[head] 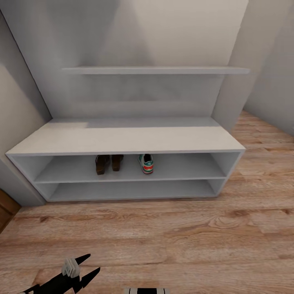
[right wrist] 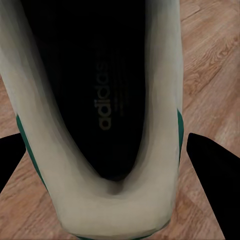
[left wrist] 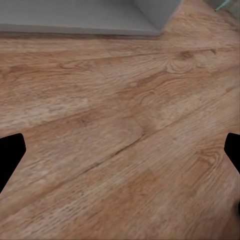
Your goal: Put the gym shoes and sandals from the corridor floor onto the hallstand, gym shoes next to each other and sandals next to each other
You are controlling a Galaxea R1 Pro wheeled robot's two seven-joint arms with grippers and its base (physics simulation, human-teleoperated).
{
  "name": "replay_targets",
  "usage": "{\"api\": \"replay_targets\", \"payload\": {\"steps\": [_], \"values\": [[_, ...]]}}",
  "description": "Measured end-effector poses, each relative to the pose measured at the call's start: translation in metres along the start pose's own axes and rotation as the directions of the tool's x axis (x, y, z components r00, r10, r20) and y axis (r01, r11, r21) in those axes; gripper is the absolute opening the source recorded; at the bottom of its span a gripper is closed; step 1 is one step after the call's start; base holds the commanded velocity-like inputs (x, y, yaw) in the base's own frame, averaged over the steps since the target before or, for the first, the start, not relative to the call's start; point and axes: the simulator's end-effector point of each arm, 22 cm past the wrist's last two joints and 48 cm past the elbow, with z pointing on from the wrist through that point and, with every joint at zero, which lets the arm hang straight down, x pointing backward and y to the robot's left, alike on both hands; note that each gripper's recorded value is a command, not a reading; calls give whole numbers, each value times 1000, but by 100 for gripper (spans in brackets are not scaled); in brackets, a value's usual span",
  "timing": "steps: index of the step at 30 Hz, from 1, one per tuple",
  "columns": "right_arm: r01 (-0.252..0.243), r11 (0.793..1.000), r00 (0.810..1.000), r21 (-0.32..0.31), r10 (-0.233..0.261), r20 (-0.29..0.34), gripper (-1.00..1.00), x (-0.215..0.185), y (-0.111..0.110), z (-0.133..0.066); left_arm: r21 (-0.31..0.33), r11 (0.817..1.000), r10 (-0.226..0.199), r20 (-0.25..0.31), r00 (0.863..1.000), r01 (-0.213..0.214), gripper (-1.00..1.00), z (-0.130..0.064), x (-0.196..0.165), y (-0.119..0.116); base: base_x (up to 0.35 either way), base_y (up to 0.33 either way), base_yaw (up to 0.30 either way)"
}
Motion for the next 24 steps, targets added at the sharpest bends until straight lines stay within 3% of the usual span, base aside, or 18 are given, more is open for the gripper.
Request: {"api": "replay_targets", "payload": {"steps": [9,24], "values": [[-1,1000,1000,-1,1,-3,-100,2,1,0,0,1000,-1,0,1000,1,100,0,0,0,-34,-24,0],[-3,1000,1000,-2,3,-4,-100,3,2,-1,-1,1000,-4,4,1000,4,100,0,-1,0,-203,-113,0]]}}
